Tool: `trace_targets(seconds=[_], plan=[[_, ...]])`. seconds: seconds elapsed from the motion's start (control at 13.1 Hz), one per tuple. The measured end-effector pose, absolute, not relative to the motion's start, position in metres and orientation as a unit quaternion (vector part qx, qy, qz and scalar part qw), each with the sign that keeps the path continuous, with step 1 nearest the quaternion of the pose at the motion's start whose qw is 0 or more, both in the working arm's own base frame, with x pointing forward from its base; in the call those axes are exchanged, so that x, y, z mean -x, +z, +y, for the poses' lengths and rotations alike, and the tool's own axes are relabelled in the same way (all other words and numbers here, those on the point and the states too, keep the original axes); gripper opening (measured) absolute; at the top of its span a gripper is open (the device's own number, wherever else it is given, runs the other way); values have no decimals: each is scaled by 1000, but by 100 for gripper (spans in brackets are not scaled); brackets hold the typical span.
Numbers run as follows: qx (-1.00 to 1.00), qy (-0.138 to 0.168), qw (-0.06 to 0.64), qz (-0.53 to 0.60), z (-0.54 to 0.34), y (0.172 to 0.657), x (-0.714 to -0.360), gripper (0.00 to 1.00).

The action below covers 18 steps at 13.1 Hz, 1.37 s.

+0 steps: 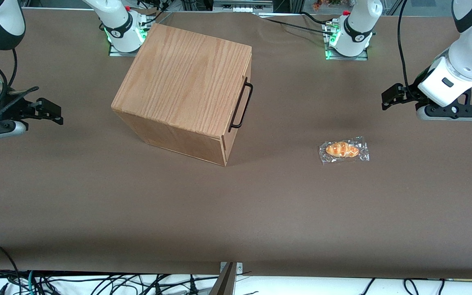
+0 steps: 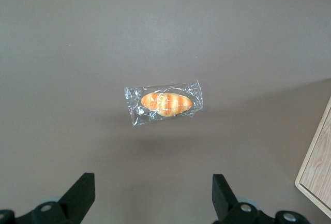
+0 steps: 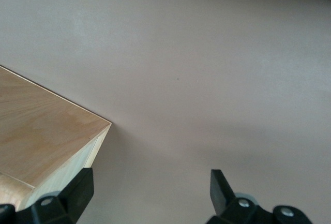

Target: Open top drawer with left arm

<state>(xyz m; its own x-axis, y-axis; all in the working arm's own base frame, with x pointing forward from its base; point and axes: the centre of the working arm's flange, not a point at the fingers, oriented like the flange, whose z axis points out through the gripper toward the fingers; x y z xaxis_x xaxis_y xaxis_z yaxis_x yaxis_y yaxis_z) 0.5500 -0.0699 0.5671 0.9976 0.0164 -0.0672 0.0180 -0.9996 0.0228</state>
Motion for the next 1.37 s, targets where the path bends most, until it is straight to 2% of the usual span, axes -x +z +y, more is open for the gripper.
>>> trace_targets(seconds=[0.38,0.53,0.99,1.14,1.37], plan=[[-999,-41,11,1,-77,565,-548,100],[-998,-55,11,-17,-96,556,-547,100],[-985,-88,67,-133,-246,540,-512,100],[-979,-85,80,-168,-297,527,-509,100],[-980,-78,90,-159,-378,499,-500,100]])
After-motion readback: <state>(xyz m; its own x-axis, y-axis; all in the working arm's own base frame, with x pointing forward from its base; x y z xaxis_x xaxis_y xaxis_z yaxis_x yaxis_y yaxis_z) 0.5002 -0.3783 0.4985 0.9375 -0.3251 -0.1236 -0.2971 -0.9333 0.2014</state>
